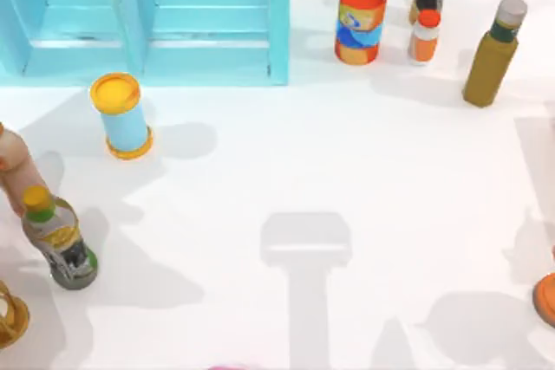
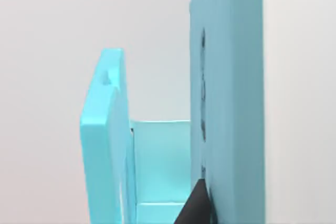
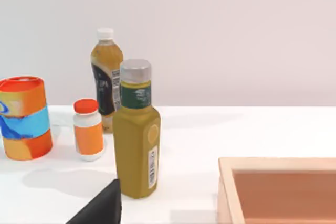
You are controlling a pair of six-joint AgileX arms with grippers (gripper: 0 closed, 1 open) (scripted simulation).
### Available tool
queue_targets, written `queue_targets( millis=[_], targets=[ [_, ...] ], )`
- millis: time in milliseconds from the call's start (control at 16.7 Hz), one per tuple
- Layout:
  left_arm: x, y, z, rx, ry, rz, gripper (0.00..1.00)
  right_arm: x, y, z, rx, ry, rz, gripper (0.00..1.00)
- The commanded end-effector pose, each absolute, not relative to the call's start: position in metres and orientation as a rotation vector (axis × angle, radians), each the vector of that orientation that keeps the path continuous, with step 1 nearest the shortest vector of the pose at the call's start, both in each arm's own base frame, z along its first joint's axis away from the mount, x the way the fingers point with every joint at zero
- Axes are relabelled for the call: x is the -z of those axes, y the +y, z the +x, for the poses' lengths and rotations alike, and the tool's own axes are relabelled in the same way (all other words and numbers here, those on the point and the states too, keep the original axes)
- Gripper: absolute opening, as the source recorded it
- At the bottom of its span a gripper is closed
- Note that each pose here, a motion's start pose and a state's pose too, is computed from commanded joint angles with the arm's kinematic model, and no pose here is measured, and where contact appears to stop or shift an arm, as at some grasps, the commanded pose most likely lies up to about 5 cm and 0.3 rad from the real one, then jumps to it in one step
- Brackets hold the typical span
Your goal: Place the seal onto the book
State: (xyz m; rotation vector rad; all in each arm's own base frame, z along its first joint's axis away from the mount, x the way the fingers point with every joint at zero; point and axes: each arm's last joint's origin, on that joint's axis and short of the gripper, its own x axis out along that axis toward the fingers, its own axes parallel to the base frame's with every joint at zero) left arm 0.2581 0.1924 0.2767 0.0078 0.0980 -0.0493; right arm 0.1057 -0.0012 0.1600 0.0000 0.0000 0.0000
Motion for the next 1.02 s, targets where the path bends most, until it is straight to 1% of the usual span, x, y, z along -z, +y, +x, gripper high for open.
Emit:
queue_targets(
  millis=[240,420,600,720,840,1020],
  targets=[
    [-0.275,0.169,0.275,0.087,0.121,-0.087,0.00,-0.160,-0.001,0.106,0.000,0.000,0.000,1.00],
    [-0.275,0.122,0.301,0.152,0.159,-0.232,0.00,-0.160,-0.001,0.106,0.000,0.000,0.000,1.00],
    [-0.277,0.055,0.324,0.224,0.214,-0.410,0.00,-0.160,-0.001,0.106,0.000,0.000,0.000,1.00],
    [-0.281,0.003,0.332,0.260,0.255,-0.541,0.00,-0.160,-0.001,0.106,0.000,0.000,0.000,1.00],
    [-0.284,-0.051,0.332,0.277,0.298,-0.679,0.00,-0.160,-0.001,0.106,0.000,0.000,0.000,1.00],
    [-0.285,-0.128,0.319,0.256,0.358,-0.895,0.00,-0.160,-0.001,0.106,0.000,0.000,0.000,1.00]
  ],
)
